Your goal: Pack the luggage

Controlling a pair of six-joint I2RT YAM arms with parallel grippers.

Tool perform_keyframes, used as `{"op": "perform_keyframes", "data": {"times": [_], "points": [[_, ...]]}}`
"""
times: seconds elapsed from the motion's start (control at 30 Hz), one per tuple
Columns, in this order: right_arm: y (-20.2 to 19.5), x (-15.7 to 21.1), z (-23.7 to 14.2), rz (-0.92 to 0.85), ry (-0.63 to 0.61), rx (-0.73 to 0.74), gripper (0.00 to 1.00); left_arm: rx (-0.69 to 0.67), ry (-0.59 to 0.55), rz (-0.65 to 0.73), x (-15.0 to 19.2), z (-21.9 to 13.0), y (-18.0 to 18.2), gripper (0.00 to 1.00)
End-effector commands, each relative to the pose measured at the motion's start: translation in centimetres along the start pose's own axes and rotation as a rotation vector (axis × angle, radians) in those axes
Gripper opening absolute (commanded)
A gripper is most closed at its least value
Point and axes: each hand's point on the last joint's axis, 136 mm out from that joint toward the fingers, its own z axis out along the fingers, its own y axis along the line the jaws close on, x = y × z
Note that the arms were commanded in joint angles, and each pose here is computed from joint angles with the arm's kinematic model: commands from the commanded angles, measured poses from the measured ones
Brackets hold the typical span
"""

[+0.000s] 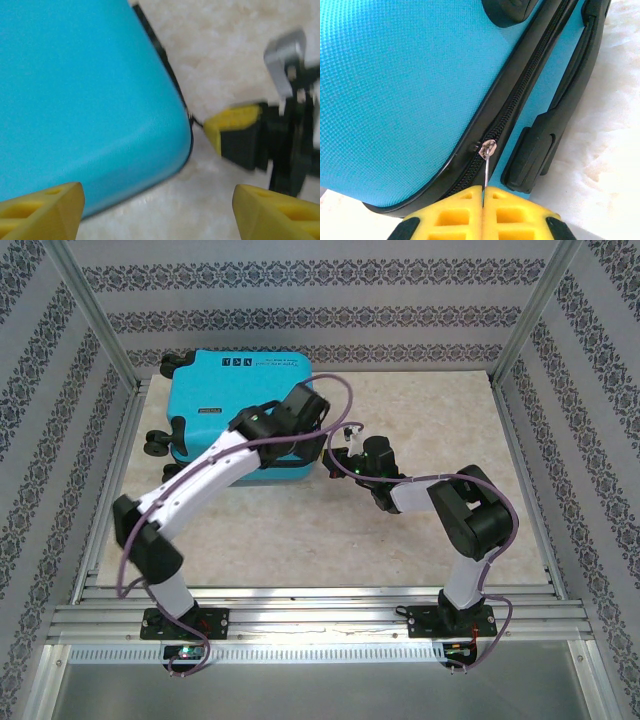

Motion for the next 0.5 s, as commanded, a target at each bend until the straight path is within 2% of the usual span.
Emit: {"op": "perform_keyframes", "data": {"times": [0.0,0.23,0.37,0.47], "points": [[4.0,-4.2,-0.1,-0.084,-0.118,-0.145,0.0,-0.135,-0.015,0.047,-3.1,1.0,2.4,0.8],[3.9,-3.8,-0.4,-0.087,-0.107,-0.14,0.0,-0.212,-0.037,0.044,-8.4,5.3,4.1,0.83],[4.0,-3.8,-0.5,-0.089,-0.105,-0.145,0.0,-0.265,-0.043,0.002,-9.2,8.4,6.3,0.85],[4.1,-3.7,-0.4,-0.09,-0.1,-0.148,0.0,-0.247,-0.033,-0.054,-8.8,10.4,7.3,0.82]]}}
